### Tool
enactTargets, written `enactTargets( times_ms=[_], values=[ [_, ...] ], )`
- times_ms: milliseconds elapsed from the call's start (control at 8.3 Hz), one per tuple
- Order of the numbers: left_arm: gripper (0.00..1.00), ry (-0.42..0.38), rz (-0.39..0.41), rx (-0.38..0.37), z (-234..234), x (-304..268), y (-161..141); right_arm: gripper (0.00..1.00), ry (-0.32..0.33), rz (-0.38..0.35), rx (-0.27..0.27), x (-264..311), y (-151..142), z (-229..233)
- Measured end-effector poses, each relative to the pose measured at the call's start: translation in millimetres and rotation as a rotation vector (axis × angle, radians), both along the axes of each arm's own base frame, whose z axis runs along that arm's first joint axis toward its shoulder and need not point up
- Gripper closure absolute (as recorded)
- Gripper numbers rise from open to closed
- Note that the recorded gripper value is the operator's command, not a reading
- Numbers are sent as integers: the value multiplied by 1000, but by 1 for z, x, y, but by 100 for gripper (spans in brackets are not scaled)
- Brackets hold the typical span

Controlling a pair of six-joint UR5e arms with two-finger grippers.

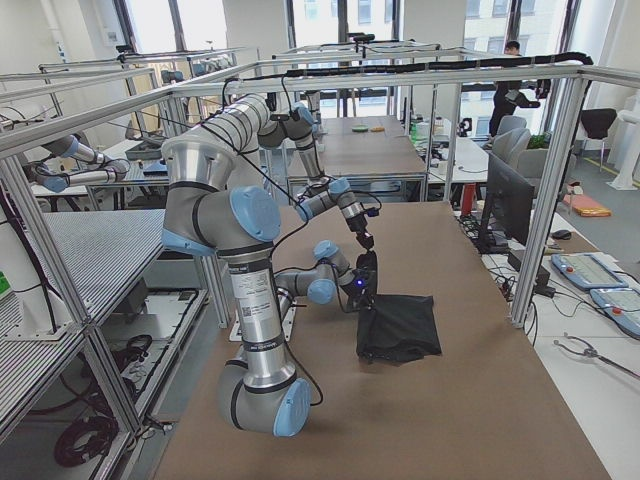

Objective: Fold clothes
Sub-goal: 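Lift the near end with both grippers and fold it away from the robot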

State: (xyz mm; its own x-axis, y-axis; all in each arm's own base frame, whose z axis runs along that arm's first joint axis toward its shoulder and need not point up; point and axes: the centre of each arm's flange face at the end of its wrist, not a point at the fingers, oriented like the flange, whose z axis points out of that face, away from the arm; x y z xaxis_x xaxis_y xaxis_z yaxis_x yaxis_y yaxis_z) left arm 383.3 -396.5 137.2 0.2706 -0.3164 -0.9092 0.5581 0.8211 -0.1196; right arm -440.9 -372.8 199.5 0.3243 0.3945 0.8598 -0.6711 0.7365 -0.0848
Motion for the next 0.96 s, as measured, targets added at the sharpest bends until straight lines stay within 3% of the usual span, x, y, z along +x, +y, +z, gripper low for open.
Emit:
enactTargets(
  times_ms=[964],
  values=[
    [100, -246, -58, 0, 15, 65, -165, 100, 179, 61, -24, -58, -127, 17]
  ],
)
